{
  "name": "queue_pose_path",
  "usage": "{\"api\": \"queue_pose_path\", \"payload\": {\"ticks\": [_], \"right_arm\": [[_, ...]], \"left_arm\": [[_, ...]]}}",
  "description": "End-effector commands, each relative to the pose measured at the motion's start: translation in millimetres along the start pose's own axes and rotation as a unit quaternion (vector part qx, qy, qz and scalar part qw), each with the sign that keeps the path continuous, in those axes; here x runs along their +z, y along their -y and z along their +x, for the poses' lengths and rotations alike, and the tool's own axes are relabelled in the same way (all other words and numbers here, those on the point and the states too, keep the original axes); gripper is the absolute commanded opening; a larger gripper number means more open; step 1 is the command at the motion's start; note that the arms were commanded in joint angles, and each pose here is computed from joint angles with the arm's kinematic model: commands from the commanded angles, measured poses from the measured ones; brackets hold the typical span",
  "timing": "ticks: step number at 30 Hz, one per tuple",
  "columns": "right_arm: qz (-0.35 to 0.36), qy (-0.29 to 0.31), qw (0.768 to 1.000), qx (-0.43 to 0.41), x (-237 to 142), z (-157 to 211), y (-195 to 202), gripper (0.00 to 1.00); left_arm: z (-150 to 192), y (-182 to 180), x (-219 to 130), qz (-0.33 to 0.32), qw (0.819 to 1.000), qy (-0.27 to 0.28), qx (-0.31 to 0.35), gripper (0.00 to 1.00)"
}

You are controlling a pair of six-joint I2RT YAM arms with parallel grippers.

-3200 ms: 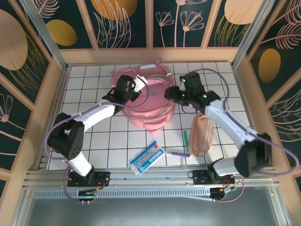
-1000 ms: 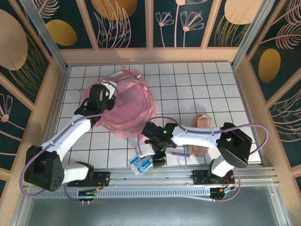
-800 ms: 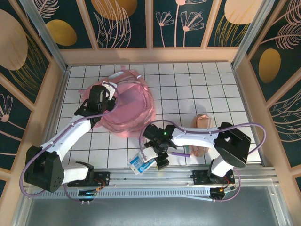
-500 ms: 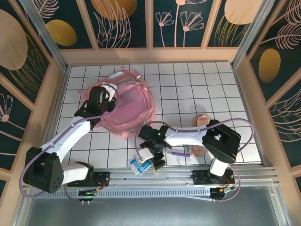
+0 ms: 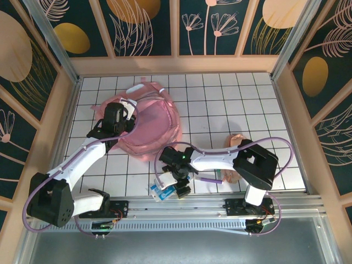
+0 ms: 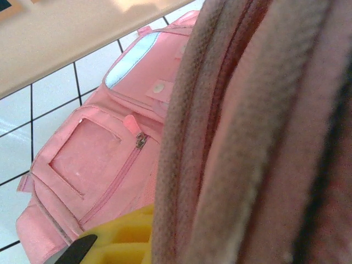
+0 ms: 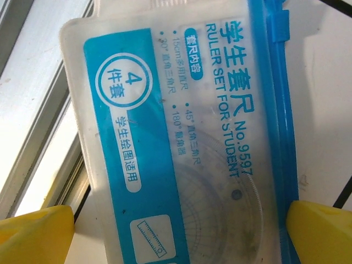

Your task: Pack the student bag

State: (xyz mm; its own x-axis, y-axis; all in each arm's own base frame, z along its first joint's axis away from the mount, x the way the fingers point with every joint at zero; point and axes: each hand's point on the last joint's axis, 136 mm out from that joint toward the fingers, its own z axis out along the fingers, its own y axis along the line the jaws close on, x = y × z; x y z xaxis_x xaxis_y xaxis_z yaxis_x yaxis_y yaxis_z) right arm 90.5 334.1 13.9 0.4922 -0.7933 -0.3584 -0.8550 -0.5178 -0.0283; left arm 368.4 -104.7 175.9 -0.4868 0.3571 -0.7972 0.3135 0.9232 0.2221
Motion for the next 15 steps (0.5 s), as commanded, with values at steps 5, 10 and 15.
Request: {"api": "queue_pose_path", "payload": {"ticks": [5, 10, 15], "right_arm": [[0.067, -0.026, 0.996, 0.053, 22.4, 13.6, 30.3, 0.78], [0.091, -0.02, 0.994, 0.061, 5.2, 9.3, 41.7, 0.5], [0.084, 0.001, 0.994, 0.067, -12.3, 0.3, 38.8, 0.32]], "left_arm": [[-5.0, 2.0, -1.9, 0.012, 1.0, 0.017, -0.018, 0.0], [-4.4, 2.5, -1.6, 0.015, 1.0, 0.015, -0.014, 0.0], [-2.8, 2.7, -1.6, 0.015, 1.0, 0.014, -0.012, 0.0]]}}
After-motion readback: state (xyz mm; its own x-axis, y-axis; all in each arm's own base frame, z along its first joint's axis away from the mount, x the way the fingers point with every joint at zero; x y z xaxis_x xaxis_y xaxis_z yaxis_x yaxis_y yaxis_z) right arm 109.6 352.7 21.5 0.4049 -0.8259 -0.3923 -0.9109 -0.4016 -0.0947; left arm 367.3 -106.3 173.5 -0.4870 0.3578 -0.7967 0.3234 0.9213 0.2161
